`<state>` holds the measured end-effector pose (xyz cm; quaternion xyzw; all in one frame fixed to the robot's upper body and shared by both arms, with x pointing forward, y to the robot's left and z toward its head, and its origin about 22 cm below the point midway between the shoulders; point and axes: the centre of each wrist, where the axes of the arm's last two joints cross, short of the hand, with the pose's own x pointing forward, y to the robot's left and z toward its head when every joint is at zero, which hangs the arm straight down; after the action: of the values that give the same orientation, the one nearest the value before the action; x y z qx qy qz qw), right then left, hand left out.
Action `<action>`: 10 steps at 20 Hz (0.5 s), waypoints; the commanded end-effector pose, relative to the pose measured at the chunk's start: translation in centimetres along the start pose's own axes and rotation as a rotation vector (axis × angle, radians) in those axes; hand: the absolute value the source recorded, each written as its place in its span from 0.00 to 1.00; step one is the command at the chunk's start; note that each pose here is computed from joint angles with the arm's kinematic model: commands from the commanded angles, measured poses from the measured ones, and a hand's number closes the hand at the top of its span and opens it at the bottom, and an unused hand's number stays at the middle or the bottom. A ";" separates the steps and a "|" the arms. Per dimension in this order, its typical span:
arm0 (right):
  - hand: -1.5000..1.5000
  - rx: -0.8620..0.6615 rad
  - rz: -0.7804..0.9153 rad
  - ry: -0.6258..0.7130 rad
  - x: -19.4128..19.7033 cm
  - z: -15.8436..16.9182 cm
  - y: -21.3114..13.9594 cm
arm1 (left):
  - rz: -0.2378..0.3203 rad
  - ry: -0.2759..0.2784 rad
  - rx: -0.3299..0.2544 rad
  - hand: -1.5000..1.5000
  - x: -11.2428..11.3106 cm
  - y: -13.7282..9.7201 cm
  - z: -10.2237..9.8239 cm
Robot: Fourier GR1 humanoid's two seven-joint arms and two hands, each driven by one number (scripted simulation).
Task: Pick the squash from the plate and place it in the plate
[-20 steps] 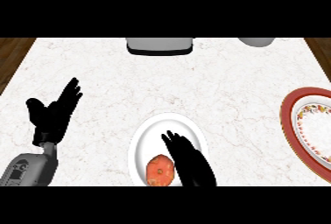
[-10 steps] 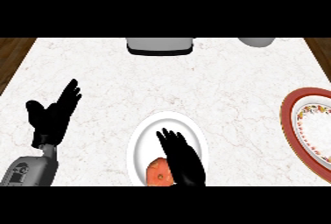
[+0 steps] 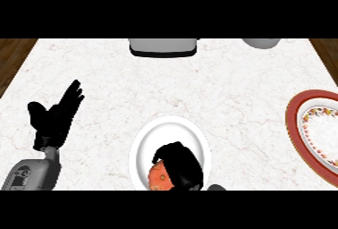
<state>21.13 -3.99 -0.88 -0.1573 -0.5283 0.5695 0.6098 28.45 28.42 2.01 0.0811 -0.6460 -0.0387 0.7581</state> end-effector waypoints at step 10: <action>1.00 -0.147 0.024 -0.037 0.8 -0.5 1.3 | 0.003 -0.016 0.014 0.50 0.5 -2.1 -0.2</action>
<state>21.07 -2.66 -1.29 -0.1562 -0.5663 0.5515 0.5922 28.51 27.74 1.86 0.0794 -0.6484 -0.0354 0.7563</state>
